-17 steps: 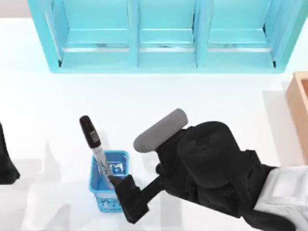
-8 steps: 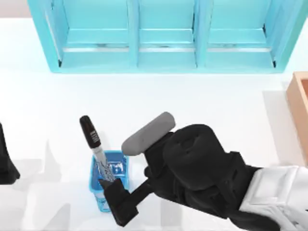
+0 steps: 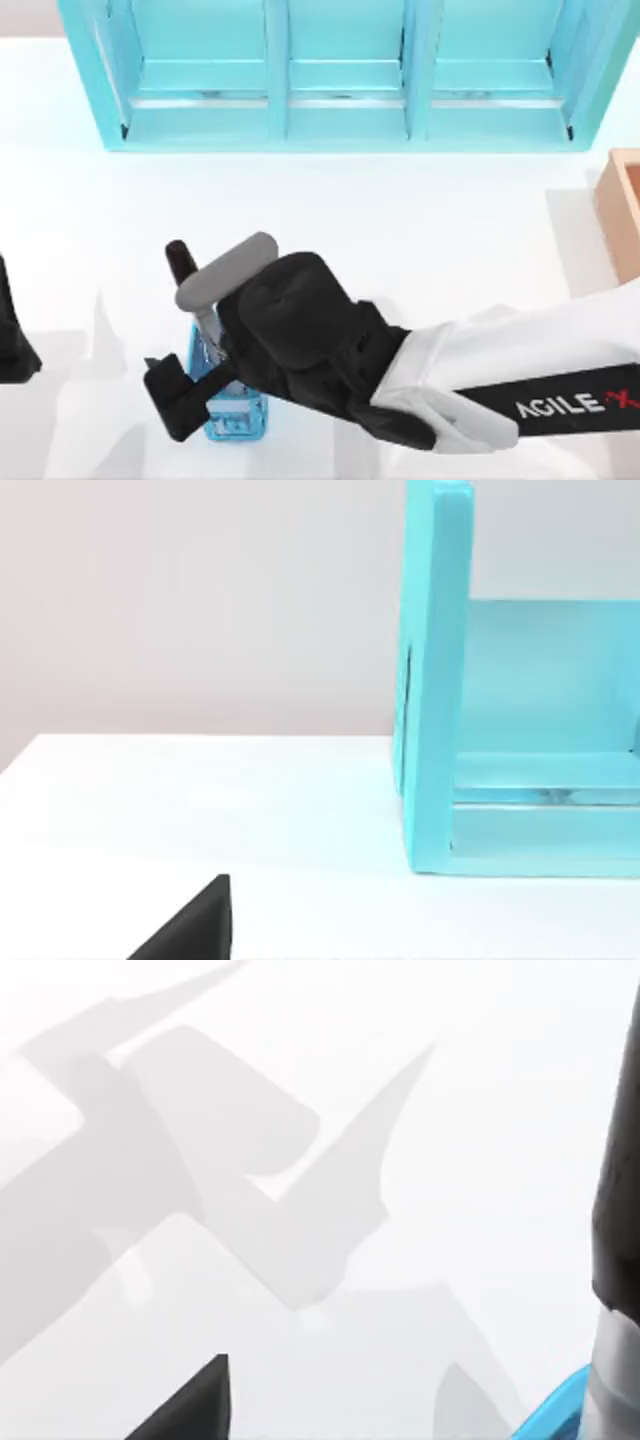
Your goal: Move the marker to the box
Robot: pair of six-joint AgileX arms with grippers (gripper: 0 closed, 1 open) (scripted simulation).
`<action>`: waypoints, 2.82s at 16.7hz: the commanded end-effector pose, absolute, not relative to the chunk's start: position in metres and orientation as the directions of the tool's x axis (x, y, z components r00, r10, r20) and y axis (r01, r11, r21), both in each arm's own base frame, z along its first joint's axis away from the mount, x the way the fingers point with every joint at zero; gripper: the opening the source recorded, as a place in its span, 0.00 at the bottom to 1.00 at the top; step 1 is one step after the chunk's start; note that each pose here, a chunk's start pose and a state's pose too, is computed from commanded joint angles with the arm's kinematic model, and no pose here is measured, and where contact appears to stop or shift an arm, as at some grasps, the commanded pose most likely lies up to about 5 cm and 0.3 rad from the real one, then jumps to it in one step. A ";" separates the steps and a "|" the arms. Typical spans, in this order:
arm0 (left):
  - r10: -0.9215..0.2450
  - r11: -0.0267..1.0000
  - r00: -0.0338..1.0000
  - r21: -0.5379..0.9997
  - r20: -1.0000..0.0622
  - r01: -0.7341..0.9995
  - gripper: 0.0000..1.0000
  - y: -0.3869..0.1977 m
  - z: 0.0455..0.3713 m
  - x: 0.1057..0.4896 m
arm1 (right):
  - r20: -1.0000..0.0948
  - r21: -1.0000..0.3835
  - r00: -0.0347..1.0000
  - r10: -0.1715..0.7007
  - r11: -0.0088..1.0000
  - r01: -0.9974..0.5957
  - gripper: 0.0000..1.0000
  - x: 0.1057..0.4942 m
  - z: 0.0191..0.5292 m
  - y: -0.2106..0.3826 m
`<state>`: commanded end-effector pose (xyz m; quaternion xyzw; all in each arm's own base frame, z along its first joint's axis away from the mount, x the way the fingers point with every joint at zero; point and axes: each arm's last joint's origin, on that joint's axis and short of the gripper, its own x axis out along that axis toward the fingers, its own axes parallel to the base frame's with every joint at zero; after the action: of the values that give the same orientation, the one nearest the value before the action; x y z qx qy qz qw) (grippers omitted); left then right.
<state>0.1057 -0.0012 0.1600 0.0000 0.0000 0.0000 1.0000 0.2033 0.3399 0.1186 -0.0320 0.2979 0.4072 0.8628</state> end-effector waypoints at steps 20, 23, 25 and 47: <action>0.000 1.000 1.000 0.000 0.000 0.000 1.00 -0.001 0.160 0.106 | -0.537 0.188 0.492 0.685 0.666 -0.722 0.00 0.206 0.116 0.343; 0.000 1.000 1.000 0.000 0.000 0.000 1.00 -0.001 0.160 0.106 | -0.537 0.188 0.492 0.685 0.666 -0.722 0.00 0.206 0.116 0.343; 0.000 1.000 1.000 0.000 0.000 0.000 1.00 -0.001 0.160 0.106 | -0.537 0.188 0.492 0.685 0.666 -0.722 0.00 0.206 0.116 0.343; 0.000 1.000 1.000 0.000 0.000 0.000 1.00 -0.001 0.160 0.106 | -0.531 0.193 0.490 0.691 0.662 -0.725 0.00 0.204 0.268 0.195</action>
<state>0.1057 -0.0012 0.1600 0.0000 0.0000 0.0000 1.0000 0.2041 0.1948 0.2679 -0.0281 0.2943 0.4104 0.8627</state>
